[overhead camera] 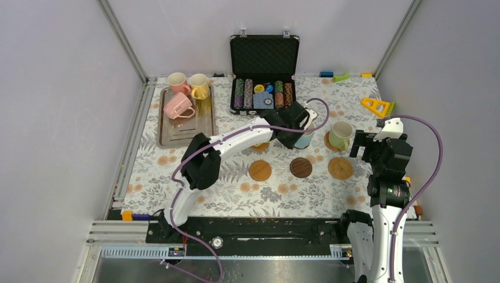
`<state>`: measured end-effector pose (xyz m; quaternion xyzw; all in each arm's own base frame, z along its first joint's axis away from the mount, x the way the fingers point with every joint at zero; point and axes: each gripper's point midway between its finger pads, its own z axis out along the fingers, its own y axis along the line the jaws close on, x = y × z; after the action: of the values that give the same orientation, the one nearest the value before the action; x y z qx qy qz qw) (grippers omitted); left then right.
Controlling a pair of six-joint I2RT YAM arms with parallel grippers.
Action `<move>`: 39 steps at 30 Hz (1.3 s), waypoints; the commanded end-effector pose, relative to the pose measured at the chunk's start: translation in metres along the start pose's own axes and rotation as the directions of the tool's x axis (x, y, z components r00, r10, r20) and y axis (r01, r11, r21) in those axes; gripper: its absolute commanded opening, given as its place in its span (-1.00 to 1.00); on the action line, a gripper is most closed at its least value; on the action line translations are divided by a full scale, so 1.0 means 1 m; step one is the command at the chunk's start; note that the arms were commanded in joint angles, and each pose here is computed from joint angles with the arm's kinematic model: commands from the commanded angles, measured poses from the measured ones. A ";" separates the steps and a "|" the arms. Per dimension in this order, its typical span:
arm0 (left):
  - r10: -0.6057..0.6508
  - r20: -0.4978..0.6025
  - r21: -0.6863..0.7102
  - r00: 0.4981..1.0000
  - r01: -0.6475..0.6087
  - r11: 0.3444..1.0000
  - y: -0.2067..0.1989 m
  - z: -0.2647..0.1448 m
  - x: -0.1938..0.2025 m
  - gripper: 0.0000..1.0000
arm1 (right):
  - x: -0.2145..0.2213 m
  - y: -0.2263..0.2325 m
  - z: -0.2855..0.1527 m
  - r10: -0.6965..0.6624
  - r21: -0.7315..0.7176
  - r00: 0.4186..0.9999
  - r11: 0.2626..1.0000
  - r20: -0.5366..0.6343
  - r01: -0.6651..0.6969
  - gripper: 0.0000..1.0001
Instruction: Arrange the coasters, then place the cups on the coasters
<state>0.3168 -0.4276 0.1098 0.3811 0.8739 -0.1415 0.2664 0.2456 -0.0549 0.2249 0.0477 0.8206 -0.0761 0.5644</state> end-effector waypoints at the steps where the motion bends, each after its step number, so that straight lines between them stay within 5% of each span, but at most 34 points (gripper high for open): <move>1: -0.022 0.202 0.037 0.979 0.014 0.999 -0.009 -0.017 -0.064 -1.00 | -0.009 -0.005 0.002 0.006 0.025 0.999 1.000 0.038 -0.007 0.99; 39: 0.009 0.195 -0.076 0.981 0.006 0.997 0.013 0.019 -0.060 -1.00 | -0.009 0.004 0.001 0.011 -0.023 0.999 1.000 0.045 -0.010 0.99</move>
<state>0.3420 -0.4412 0.0880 0.3720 0.8737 -0.1184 0.2902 0.2458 -0.0530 0.2232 0.0450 0.8216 -0.0712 0.5637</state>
